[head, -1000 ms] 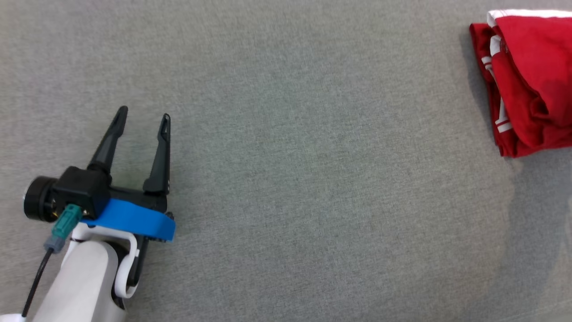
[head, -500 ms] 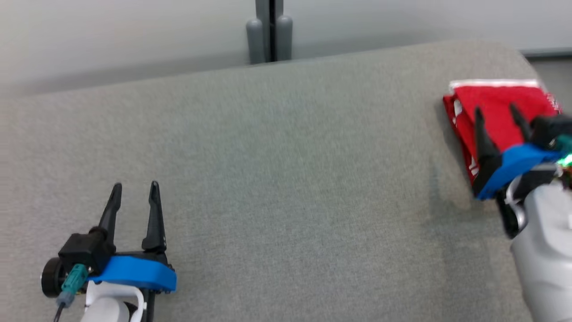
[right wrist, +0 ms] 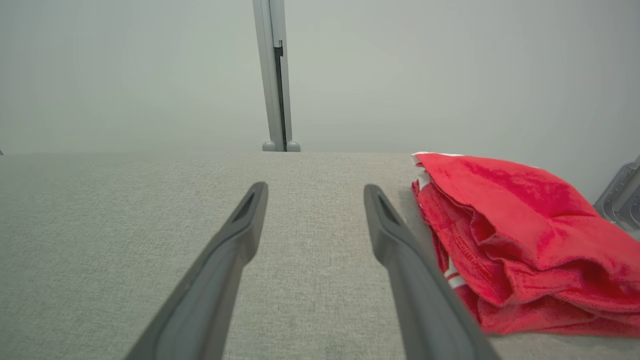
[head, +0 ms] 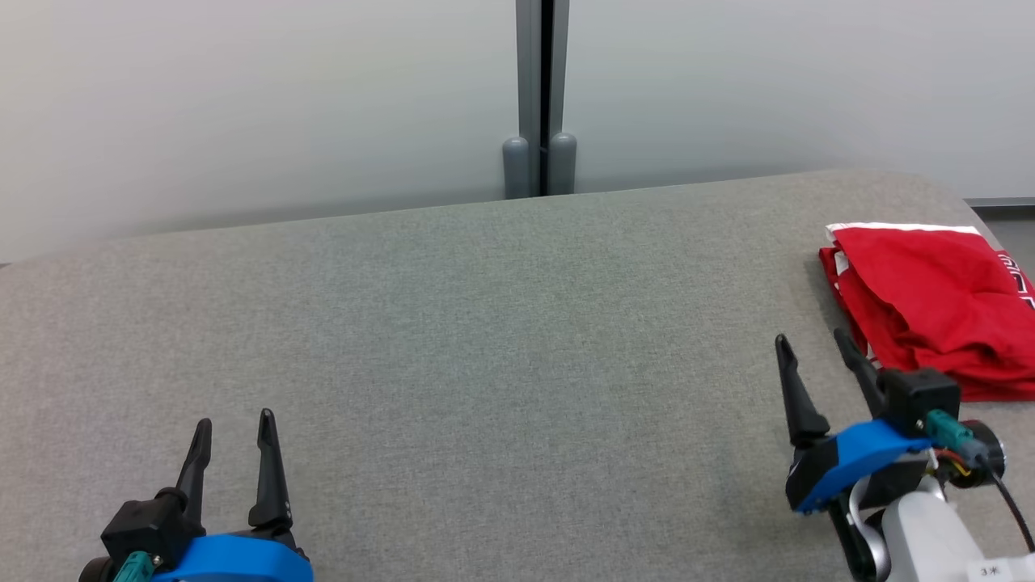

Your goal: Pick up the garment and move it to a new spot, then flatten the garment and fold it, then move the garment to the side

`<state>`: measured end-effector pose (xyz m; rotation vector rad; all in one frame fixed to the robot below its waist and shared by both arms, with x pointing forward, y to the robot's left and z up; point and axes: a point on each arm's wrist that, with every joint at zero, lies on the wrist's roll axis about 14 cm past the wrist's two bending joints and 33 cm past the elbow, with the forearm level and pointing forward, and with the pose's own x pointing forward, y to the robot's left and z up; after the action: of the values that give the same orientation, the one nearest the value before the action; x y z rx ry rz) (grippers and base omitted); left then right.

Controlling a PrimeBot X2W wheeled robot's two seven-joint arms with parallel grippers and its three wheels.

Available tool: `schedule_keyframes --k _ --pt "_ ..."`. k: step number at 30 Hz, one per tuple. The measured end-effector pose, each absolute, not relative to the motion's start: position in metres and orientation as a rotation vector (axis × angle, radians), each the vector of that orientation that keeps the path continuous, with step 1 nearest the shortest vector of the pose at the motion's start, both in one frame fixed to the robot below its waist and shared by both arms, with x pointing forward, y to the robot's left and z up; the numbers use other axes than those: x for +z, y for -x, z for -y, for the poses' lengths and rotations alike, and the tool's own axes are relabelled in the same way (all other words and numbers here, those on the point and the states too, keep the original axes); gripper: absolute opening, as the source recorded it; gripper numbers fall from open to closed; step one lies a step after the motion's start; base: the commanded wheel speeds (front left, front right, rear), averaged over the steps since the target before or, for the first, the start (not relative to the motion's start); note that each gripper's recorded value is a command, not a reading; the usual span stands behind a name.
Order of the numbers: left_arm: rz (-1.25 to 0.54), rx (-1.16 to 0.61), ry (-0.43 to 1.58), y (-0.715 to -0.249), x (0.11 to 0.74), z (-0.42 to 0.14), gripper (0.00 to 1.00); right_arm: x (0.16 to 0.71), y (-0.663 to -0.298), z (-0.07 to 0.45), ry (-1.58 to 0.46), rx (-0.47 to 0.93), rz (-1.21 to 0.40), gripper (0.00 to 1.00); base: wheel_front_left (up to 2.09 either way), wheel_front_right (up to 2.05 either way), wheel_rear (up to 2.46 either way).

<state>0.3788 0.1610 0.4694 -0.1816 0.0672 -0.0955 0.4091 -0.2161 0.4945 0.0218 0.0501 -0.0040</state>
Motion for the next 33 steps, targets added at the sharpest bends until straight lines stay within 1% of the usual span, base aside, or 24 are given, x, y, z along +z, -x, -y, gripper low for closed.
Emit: schedule_keyframes --k 5,11,33 --pt "-0.067 -0.080 0.186 -0.373 0.469 -0.166 1.00 0.495 -0.396 0.192 -0.027 0.049 -0.039 1.00 0.00 0.00 0.00" --pt "-0.071 -0.075 0.190 -0.370 0.467 -0.168 1.00 0.490 -0.382 0.188 -0.045 0.054 -0.067 1.00 0.00 0.00 0.00" --pt "-0.102 -0.082 0.187 -0.372 0.457 -0.167 1.00 0.493 -0.382 0.184 -0.062 0.055 -0.075 1.00 0.00 0.00 0.00"
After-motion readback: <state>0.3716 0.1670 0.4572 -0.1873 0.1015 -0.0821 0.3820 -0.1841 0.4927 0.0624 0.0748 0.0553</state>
